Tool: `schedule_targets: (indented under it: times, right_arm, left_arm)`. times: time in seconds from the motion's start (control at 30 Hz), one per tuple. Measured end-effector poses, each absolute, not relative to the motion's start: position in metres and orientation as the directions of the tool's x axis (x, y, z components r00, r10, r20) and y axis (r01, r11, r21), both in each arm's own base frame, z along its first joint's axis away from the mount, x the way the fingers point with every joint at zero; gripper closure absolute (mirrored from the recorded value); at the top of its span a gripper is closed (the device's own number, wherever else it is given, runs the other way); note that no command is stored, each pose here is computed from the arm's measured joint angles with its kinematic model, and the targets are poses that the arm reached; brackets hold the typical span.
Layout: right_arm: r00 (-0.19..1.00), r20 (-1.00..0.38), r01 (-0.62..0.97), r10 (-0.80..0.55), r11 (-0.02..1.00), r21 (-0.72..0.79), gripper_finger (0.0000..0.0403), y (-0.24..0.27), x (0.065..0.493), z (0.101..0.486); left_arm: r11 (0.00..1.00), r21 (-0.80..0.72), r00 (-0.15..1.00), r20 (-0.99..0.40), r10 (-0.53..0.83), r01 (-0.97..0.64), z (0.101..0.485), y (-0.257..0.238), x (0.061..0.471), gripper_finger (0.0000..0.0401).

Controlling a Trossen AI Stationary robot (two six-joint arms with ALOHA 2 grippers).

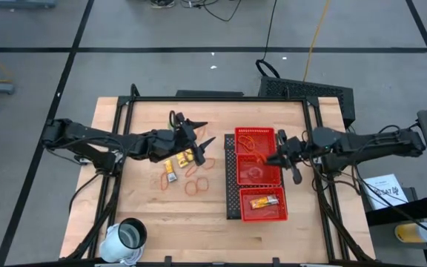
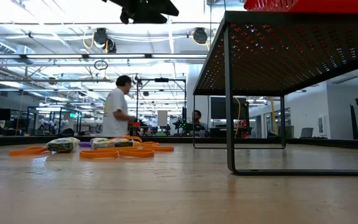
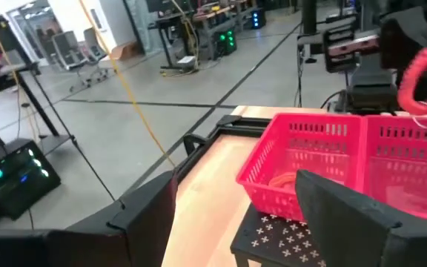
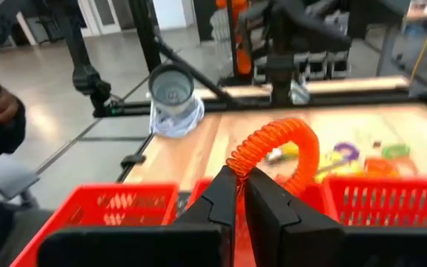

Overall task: Pick & Place Office Desk Supplies
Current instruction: Put the orange spring keychain into the middle red bin on the shelf, then put the orange rubber band into the top red bin on the shelf

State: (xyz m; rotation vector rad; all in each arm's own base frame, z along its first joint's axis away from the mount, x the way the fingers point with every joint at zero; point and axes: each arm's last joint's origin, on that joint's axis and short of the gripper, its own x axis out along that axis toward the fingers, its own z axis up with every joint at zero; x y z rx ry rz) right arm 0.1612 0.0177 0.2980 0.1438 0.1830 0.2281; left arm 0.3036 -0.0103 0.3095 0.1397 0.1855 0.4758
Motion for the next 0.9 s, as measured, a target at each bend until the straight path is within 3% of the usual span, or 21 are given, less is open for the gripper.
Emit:
schedule_targets:
  times: [0.2,0.63,0.9]
  right_arm:
    - [0.949,-0.179,-0.232,0.26,0.958,0.167,0.037,0.0214,0.1597,0.2967]
    - [0.945,-0.186,-0.252,0.271,0.96,0.121,0.0229,0.0235,0.1616,0.2955]
    - [0.942,-0.198,-0.249,0.269,0.961,0.123,0.0191,0.0237,0.1642,0.2936]
  left_arm:
    - [0.878,0.161,0.869,-0.146,0.474,-0.452,0.3093,-0.0077,0.3037,0.0116]
    - [0.878,0.163,0.868,-0.151,0.473,-0.45,0.3084,-0.0078,0.304,0.0116]
    - [0.879,0.163,0.867,-0.158,0.472,-0.449,0.3077,-0.0078,0.3039,0.0116]
